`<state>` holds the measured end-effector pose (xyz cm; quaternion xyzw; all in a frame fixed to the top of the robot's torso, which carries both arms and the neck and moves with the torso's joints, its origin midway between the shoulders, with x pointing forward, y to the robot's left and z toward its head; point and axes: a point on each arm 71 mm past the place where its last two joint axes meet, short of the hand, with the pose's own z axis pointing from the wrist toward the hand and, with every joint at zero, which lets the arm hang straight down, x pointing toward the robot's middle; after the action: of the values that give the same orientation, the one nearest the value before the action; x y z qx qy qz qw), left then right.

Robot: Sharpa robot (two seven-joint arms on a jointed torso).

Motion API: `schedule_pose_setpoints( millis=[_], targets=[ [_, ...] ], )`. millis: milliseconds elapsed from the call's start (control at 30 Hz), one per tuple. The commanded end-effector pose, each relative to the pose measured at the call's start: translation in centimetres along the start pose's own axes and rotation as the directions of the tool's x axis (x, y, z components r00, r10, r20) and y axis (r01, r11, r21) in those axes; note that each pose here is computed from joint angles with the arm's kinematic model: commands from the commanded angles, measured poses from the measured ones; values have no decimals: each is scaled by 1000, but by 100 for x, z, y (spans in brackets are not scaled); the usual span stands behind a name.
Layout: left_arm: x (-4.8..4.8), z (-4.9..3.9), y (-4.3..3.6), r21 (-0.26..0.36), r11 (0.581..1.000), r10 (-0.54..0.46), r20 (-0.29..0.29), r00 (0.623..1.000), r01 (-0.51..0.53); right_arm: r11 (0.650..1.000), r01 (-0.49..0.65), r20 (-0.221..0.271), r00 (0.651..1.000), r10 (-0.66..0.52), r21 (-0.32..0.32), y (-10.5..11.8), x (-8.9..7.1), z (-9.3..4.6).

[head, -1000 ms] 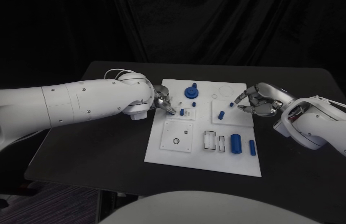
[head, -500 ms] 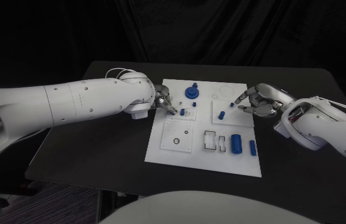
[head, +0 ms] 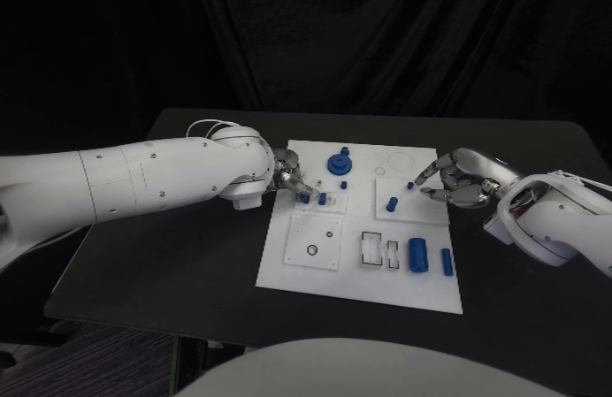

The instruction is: Assemble the parts on the task board

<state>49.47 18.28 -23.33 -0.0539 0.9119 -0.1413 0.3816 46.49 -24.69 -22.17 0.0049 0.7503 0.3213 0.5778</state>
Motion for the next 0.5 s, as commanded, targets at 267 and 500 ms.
schedule_pose_setpoints(
  millis=[267,500],
  targets=[
    [37,24,56,-8,1000,-2,-7,1000,2,1000,-1,-15,1000,2,24,-24,20,-5],
    [38,26,57,4,1000,-4,-5,1000,4,1000,-2,-18,1000,2,24,-23,27,-3]
  ],
)
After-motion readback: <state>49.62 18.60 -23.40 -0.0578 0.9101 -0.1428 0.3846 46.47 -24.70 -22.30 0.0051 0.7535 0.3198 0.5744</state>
